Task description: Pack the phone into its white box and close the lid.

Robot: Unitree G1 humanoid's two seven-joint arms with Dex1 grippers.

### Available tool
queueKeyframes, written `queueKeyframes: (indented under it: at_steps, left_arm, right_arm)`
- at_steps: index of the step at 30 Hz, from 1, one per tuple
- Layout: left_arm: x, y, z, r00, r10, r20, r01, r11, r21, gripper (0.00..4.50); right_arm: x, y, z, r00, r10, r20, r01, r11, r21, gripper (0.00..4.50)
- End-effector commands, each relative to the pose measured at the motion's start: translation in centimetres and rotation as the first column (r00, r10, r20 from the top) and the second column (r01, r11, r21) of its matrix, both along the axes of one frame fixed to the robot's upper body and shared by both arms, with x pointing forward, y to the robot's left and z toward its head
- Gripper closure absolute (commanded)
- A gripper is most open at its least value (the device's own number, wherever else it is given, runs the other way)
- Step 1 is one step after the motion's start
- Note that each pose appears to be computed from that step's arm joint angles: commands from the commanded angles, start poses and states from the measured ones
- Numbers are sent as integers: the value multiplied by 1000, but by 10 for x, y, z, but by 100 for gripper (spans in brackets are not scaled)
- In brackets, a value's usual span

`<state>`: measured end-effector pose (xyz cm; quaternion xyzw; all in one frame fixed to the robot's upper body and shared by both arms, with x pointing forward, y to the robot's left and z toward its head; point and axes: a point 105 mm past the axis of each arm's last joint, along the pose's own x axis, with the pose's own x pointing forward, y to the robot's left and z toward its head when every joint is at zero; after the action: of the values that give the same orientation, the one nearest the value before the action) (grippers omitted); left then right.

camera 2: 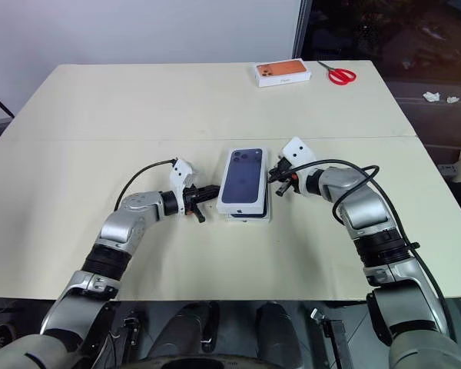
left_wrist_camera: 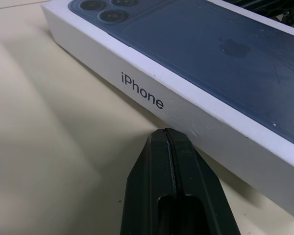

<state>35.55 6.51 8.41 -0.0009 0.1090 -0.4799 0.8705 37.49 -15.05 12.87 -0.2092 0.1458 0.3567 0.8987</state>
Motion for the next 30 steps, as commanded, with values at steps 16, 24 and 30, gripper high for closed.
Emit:
queueKeyframes:
  at_steps: [16,24,30]
  left_arm:
    - [-24,-7,20,997,-75,31,76,997,-7,450]
    - [-15,3,23,1000,-3,29,4,999,-40,450]
    - [-9,2,23,998,21,52,-19,999,-32,450]
  right_arm:
    - [-27,7,0,988,152,39,-144,977,-154,445]
    - [-34,9,-3,984,174,28,-166,967,-191,445]
    - [-34,3,-5,986,163,30,-153,963,-223,445]
